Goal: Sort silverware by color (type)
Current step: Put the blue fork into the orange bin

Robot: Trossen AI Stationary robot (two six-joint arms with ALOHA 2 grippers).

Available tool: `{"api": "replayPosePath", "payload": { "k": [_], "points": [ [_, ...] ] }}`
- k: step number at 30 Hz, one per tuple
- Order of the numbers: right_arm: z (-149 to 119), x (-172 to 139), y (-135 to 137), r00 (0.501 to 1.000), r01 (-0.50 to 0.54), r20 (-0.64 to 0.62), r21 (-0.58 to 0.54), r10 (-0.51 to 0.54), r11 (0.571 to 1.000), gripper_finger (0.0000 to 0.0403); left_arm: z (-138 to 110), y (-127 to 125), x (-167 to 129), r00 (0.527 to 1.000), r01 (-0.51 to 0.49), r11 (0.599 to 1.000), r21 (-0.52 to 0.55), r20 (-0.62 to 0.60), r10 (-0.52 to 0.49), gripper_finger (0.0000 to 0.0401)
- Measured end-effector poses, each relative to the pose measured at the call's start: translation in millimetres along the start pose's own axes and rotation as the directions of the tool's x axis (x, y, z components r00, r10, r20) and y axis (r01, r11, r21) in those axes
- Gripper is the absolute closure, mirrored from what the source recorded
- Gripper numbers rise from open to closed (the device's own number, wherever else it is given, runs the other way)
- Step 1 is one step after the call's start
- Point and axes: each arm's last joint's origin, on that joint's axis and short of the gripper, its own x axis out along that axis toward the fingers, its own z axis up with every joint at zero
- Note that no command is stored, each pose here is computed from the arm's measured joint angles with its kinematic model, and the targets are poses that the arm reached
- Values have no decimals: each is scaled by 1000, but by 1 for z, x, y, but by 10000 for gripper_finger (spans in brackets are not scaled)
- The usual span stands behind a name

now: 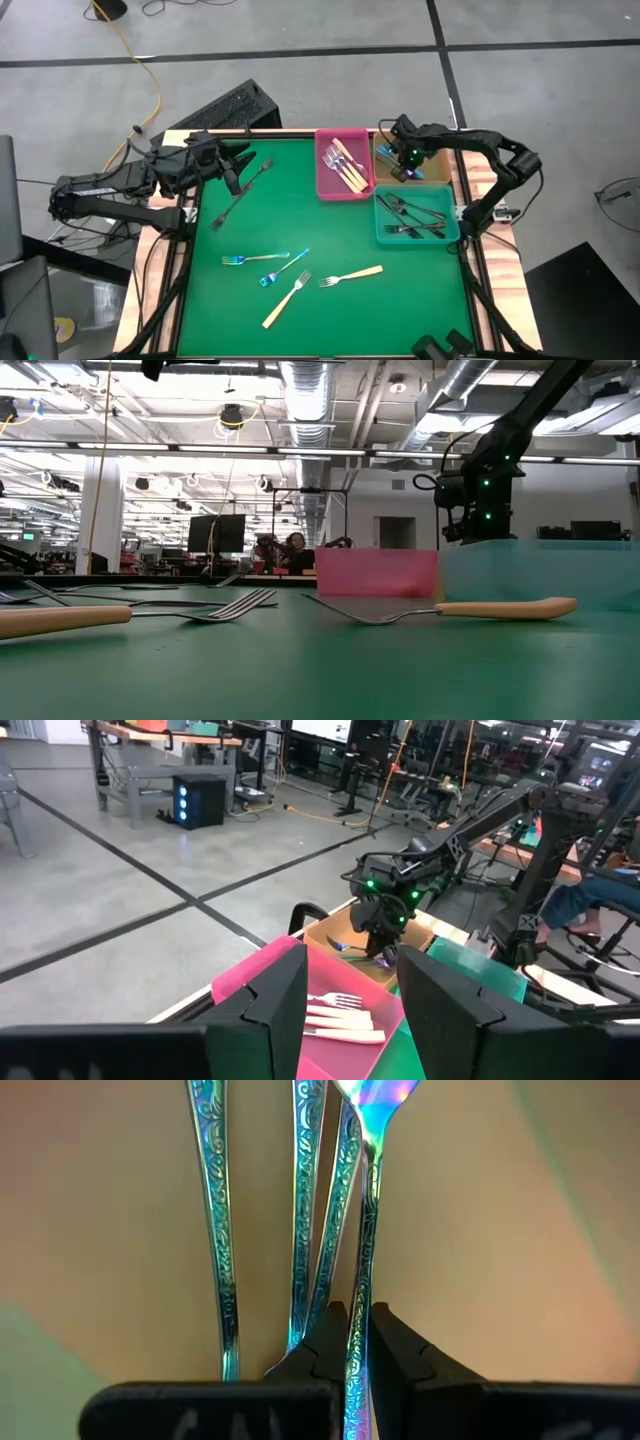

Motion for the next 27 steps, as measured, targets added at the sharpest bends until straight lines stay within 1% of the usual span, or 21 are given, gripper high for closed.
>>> {"api": "replayPosePath", "payload": {
  "k": [4, 7, 10, 13, 19, 27],
  "points": [
    [-1, 0, 0, 1000, -3, -7, 1, 3, 1000, 362, -1, 0, 0, 1000, -3, 1000, 6, -10, 3, 261],
    [-1, 0, 0, 1000, -4, -13, 22, 4, 1000, 361, -1, 0, 0, 1000, -3, 1000, 6, -11, 4, 261],
    [-1, 0, 3, 1000, -6, -15, 26, 6, 1000, 344, -1, 0, 0, 1000, -3, 1000, 6, -10, 4, 261],
    [-2, 1, 3, 1000, -7, -20, 27, 7, 1000, 336, -1, 0, 0, 1000, -3, 1000, 6, -11, 3, 261],
    [-2, 1, 3, 999, -28, -25, 46, 29, 999, 335, -1, 0, 0, 1000, -3, 1000, 5, -11, 3, 261],
    [-3, 1, 3, 999, -28, -30, 51, 30, 998, 333, -1, 0, 0, 1000, -2, 1000, 4, -11, 2, 261]
  ]
}}
